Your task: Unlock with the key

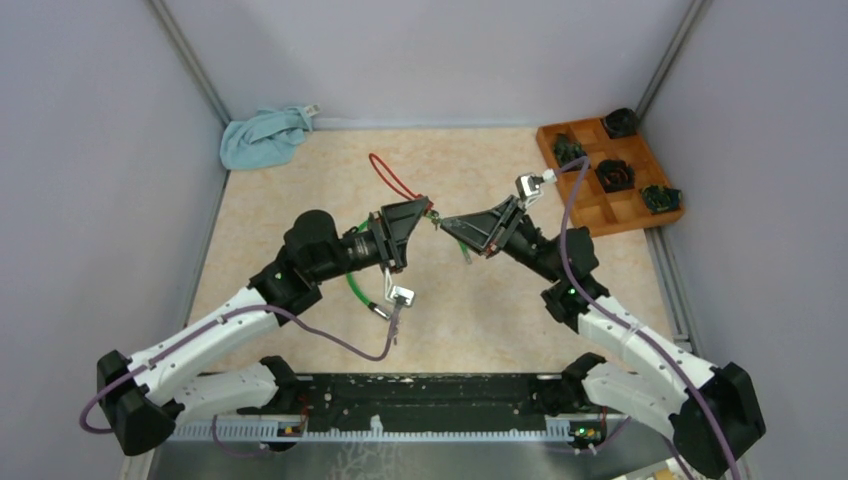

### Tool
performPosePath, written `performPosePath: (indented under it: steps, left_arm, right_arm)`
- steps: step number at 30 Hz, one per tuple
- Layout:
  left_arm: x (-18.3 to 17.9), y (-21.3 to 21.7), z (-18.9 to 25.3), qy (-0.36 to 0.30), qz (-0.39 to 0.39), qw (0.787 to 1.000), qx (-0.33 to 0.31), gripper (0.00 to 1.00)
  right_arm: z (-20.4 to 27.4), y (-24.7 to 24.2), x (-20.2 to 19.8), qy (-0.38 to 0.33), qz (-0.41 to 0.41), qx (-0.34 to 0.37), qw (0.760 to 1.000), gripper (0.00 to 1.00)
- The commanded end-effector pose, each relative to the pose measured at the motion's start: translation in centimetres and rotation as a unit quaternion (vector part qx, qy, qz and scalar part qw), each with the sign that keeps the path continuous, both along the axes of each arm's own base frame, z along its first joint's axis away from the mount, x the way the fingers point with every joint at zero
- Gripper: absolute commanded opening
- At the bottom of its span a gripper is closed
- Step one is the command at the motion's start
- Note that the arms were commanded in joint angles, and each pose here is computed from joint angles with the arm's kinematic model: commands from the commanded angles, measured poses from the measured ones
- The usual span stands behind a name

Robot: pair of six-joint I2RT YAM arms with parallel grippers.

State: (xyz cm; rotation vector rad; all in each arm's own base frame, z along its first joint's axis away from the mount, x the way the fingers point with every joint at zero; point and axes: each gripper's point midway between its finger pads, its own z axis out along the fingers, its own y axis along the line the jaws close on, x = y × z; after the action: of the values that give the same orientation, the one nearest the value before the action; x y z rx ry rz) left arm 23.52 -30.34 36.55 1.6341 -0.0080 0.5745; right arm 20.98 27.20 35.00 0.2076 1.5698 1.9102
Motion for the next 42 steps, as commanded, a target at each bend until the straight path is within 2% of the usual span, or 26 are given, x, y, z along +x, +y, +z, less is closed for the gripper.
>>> performPosePath:
  steps: [1, 6, 11, 13, 17, 20, 23, 29, 36, 42]
  left_arm:
    - [-0.3, 0.9, 2.9, -0.043, 0.012, 0.998, -0.032, 0.00]
    - [-0.2, 0.9, 2.9, -0.041, 0.013, 0.998, -0.034, 0.00]
    - [-0.7, 0.7, 2.6, -0.003, -0.002, 1.000, -0.028, 0.00]
    - [-0.8, 0.7, 2.5, 0.018, -0.006, 1.000, -0.024, 0.00]
    - [-1.3, 0.5, 2.3, 0.089, -0.020, 0.996, -0.023, 0.00]
    - [-1.7, 0.3, 2.4, 0.158, -0.027, 0.987, -0.023, 0.00]
    - [-1.5, 0.1, 2.5, 0.201, -0.023, 0.979, -0.029, 0.00]
    - [-1.0, -0.2, 1.7, 0.204, -0.009, 0.979, -0.022, 0.00]
    - [-0.2, -0.3, 1.1, 0.192, 0.015, 0.981, -0.010, 0.00]
    - [-0.3, -0.2, 1.1, 0.188, 0.015, 0.982, -0.011, 0.00]
  right_arm:
    - [2.8, -0.4, -1.5, -0.061, 0.025, 0.007, 0.998, 0.33]
    - [2.6, -0.6, -1.8, -0.059, 0.026, 0.014, 0.998, 0.37]
    - [2.9, -1.5, -0.8, -0.128, -0.042, -0.084, 0.987, 0.52]
    - [3.6, -2.0, -0.4, -0.177, -0.069, -0.127, 0.973, 0.58]
    - [3.8, -3.4, 0.7, -0.245, -0.126, -0.213, 0.937, 0.61]
    - [4.6, -3.4, -0.1, -0.315, -0.125, -0.221, 0.914, 0.62]
    - [4.5, -3.0, -0.3, -0.352, -0.126, -0.242, 0.895, 0.66]
    - [5.6, -1.9, 0.4, -0.371, -0.161, -0.246, 0.881, 0.74]
    - [5.7, 1.5, 0.3, -0.391, -0.138, -0.267, 0.870, 0.73]
    - [5.1, 2.8, 0.9, -0.389, -0.130, -0.285, 0.866, 0.59]
